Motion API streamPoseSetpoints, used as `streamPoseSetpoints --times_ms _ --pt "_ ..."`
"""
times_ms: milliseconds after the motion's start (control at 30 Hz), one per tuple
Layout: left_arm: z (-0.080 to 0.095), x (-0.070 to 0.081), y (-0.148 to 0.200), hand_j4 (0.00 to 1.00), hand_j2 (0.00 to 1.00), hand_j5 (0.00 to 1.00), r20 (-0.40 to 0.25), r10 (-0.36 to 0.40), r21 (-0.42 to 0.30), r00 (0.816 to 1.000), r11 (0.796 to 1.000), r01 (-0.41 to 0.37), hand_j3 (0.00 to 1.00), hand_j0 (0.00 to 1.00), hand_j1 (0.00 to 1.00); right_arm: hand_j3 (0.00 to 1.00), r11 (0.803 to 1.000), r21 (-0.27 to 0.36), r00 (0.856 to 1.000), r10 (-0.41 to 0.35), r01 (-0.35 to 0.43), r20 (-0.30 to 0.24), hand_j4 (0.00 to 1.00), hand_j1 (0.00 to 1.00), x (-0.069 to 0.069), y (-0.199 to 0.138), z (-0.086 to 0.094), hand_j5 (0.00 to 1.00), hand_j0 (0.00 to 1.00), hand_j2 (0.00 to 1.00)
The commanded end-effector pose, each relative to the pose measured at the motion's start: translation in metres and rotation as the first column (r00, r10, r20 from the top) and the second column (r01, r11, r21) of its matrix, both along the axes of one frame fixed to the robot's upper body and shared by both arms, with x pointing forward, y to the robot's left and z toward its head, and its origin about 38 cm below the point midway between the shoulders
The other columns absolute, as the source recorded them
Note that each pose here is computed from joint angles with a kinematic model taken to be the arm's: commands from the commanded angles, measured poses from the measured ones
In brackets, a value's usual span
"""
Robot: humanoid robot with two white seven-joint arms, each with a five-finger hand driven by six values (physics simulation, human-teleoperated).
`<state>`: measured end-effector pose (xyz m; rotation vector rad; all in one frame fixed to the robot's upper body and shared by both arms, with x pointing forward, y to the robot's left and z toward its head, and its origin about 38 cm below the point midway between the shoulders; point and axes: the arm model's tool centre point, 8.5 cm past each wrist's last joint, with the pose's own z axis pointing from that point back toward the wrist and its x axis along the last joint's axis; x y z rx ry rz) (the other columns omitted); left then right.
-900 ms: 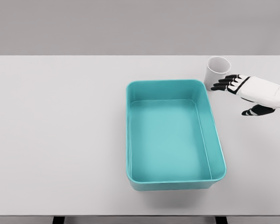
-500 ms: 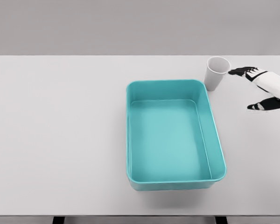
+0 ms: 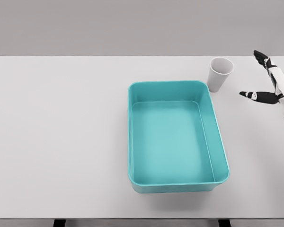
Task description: Put the paper cup into the basket with your right arm
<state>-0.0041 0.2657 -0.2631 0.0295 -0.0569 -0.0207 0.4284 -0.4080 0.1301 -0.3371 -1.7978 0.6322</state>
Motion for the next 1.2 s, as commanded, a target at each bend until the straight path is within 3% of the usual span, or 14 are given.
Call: streamPoseSetpoints --times_ms 0,67,100,133,300,433,1167 --pt "0.000 0.000 0.000 1.00 1.00 1.00 0.000 0.000 0.000 1.000 1.000 0.000 1.00 1.00 1.00 1.00 0.999 0.039 1.000 -0.015 0.014 0.005 1.00 1.00 0.002 0.004 -0.002 1.00 1.00 1.00" --pt "0.000 0.000 0.000 1.00 1.00 1.00 0.000 0.000 0.000 1.000 1.000 0.000 1.00 1.00 1.00 1.00 0.997 0.071 1.000 -0.006 0.006 0.005 1.00 1.00 0.004 0.015 -0.006 1.00 1.00 1.00" --pt "0.000 0.000 0.000 1.00 1.00 1.00 0.000 0.000 0.000 1.000 1.000 0.000 1.00 1.00 1.00 1.00 0.992 0.129 1.000 -0.009 0.009 -0.002 1.00 1.00 0.007 0.025 -0.011 1.00 1.00 1.00" --pt "0.000 0.000 0.000 1.00 1.00 1.00 0.000 0.000 0.000 1.000 1.000 0.000 1.00 1.00 1.00 1.00 0.989 0.147 1.000 -0.005 0.005 -0.004 1.00 1.00 0.008 0.031 -0.013 1.00 1.00 1.00" --pt "0.000 0.000 0.000 1.00 1.00 1.00 0.000 0.000 0.000 1.000 1.000 0.000 1.00 1.00 1.00 1.00 0.986 0.168 1.000 0.001 0.000 -0.006 1.00 1.00 0.010 0.038 -0.016 1.00 1.00 1.00" --pt "0.000 0.000 0.000 1.00 1.00 1.00 0.000 0.001 0.000 1.000 1.000 -0.001 1.00 1.00 1.00 1.00 0.967 0.253 1.000 -0.001 0.007 -0.027 1.00 1.00 0.011 0.053 -0.025 1.00 1.00 1.00" --pt "0.000 0.000 0.000 1.00 1.00 1.00 0.000 0.001 0.000 1.000 1.000 -0.001 1.00 1.00 1.00 1.00 0.961 0.276 0.999 0.015 -0.005 -0.034 1.00 1.00 0.017 0.071 -0.032 1.00 1.00 1.00"
